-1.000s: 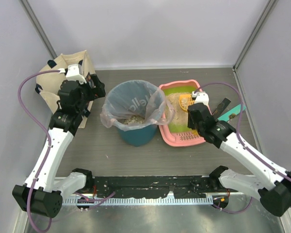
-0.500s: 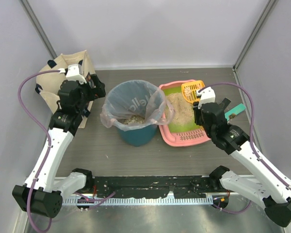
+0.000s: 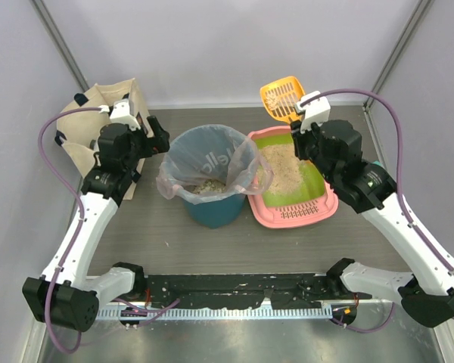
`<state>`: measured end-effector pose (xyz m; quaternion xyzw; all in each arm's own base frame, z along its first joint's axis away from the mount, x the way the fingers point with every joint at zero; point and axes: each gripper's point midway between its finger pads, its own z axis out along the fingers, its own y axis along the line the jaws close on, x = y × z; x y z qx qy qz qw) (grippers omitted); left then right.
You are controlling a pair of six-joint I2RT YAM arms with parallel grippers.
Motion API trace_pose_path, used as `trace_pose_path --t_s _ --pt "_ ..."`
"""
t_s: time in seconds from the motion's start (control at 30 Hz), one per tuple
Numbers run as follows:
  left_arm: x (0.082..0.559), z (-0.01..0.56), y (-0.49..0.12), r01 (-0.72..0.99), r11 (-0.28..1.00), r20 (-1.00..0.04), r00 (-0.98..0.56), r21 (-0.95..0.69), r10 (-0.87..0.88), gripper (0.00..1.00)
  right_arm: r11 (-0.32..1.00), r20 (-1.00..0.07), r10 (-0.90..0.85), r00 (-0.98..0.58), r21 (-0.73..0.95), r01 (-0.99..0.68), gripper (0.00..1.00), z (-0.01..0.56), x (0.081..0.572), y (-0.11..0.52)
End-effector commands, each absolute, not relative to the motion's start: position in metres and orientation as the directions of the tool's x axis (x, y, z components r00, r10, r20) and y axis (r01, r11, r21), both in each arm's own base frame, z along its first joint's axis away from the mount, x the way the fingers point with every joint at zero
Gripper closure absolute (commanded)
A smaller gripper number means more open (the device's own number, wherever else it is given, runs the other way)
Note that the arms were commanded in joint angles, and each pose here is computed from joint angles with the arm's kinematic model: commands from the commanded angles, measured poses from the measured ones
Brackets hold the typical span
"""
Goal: Clean the litter box
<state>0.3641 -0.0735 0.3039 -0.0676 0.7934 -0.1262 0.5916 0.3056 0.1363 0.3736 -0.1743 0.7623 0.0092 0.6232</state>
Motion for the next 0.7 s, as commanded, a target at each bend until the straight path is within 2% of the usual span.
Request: trace_pose_path --t_s 0.0,0.17,0.33,0.47,0.67 --pt "0.368 0.322 -0.077 0.07 0.95 -0.927 -0.249 -0.305 -0.279 0.0 0.898 -0.957 -0.286 -0.044 -0.252 -0.361 0.99 0.412 0.305 0.163" --pt "0.363 0.327 -0.082 0.096 0.937 -0.921 -0.243 -0.336 -0.305 0.0 0.863 -0.946 -0.324 -0.016 -0.288 -0.414 0.99 0.415 0.306 0.191" --pt "0.362 0.327 -0.095 0.155 0.92 -0.913 -0.263 -0.36 -0.313 0.0 0.771 -0.887 -0.46 0.037 -0.42 -0.478 0.99 0.394 0.292 0.235" --pt "0.364 0.321 -0.104 0.181 0.906 -0.898 -0.303 -0.383 -0.319 0.0 0.717 -0.798 -0.6 0.047 -0.563 -0.412 0.99 0.375 0.299 0.244" --pt "0.366 0.314 -0.108 0.187 0.902 -0.89 -0.329 -0.39 -0.317 0.02 0.651 -0.714 -0.693 0.099 -0.679 -0.339 0.99 0.373 0.295 0.248"
